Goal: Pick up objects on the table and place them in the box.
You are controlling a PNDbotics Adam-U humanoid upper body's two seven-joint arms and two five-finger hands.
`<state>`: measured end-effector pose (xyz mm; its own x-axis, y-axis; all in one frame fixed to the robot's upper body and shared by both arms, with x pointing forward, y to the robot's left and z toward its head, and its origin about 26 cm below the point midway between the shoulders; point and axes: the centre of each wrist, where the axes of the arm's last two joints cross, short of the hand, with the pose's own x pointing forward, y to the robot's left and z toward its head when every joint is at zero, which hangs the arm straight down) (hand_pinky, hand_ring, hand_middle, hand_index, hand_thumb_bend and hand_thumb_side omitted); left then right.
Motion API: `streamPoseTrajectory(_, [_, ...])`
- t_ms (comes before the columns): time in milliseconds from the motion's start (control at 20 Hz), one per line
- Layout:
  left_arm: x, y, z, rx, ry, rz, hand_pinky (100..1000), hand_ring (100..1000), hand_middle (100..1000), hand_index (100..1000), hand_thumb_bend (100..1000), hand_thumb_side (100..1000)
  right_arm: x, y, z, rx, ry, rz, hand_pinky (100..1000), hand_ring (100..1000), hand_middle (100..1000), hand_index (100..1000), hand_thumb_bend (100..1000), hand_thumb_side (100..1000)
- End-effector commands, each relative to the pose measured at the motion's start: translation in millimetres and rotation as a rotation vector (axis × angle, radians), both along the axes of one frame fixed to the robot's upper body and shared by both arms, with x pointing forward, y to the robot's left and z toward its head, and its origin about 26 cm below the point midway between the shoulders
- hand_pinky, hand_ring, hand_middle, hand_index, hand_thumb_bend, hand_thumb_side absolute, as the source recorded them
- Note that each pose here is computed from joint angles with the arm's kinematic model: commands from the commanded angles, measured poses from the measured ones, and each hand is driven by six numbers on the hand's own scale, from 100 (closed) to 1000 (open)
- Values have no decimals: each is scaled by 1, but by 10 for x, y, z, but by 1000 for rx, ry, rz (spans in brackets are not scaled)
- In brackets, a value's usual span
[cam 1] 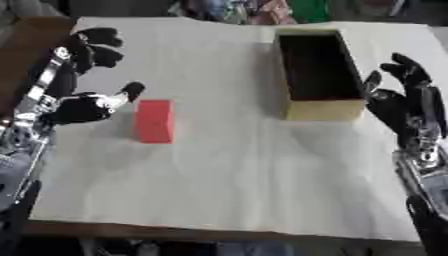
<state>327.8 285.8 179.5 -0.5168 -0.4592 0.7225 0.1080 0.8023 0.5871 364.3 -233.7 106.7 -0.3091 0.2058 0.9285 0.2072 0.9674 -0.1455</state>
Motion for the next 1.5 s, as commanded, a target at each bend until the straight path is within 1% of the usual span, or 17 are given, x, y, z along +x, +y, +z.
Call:
streamPoseTrajectory(50, [-23,90,235,155,-27,-3,765,735,735,856,553,111,3,-64,123,-18,-38,-6,678,951,734,874,100,100])
streamPoseTrajectory(200, [-28,138,342,289,-5,-18,765,737,739,859,565,111,3,-65,120,-20,-36,-5,678,951,734,874,100,100])
streamPoseTrajectory(450, [-31,187,507,472,38,-55,767,742,748,865,622,120,2,-65,113,-23,-33,-2,678,951,734,874,100,100])
streamPoseTrajectory(800, [6,163,669,702,98,-86,771,750,765,878,701,130,-1,-62,101,-28,-28,3,678,951,734,874,100,100])
streamPoseTrajectory(1100, [93,111,659,811,165,-130,770,751,767,881,730,155,-4,-65,86,-30,-23,3,678,951,734,874,100,100])
streamPoseTrajectory(1500, [267,42,528,849,233,-147,763,743,759,880,738,167,-6,-62,78,-29,-20,5,677,952,735,874,100,100])
